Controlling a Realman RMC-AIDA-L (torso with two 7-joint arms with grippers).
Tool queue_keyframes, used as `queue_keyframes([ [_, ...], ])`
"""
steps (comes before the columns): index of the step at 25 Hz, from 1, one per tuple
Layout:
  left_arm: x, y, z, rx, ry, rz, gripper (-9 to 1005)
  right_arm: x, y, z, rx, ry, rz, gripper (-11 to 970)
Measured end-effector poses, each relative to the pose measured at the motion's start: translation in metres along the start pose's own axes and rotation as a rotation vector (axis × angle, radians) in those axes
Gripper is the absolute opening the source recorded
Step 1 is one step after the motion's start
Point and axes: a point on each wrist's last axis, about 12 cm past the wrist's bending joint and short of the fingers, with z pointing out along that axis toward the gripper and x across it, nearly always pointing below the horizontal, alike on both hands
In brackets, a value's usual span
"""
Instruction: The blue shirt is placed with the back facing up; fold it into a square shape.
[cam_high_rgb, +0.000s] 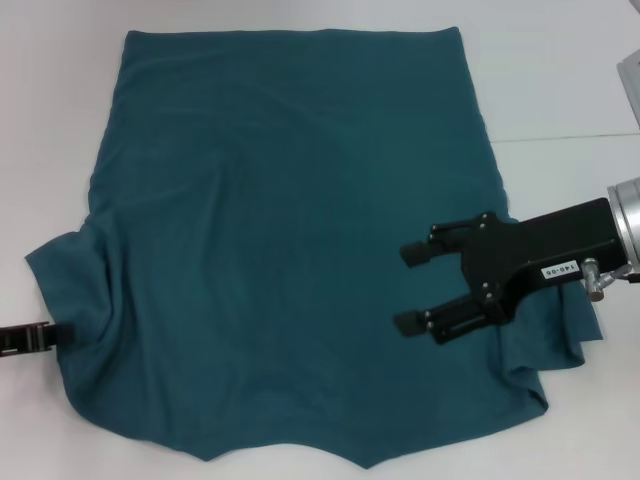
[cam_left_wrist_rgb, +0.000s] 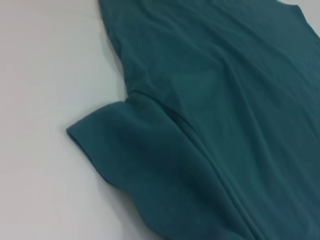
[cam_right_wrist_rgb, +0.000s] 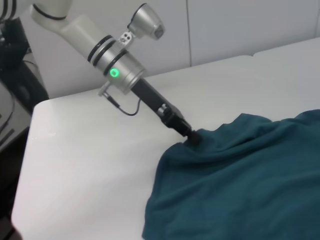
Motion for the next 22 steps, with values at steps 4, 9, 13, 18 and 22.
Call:
queue_keyframes([
  [4,-0.003,0.002,-0.003,-0.005,-0.023,-0.010,3,0.004,-0.002,0.000,0.034,-0.025,0.010,944],
  [9,-0.009,0.004,-0.009,-0.002,-0.054,-0.015,3,0.013,-0.003,-0.002,0.072,-0.089,0.023,944],
  [13,-0.017,0.000,-0.015,0.025,-0.081,0.003,2,0.024,-0.004,-0.005,0.126,-0.150,0.043,943],
  [18,-0.030,-0.009,-0.023,0.071,-0.100,0.052,2,0.034,-0.007,-0.009,0.179,-0.201,0.081,941],
  [22,-0.039,-0.021,-0.025,0.125,-0.109,0.103,2,0.036,-0.008,-0.011,0.196,-0.224,0.094,940],
])
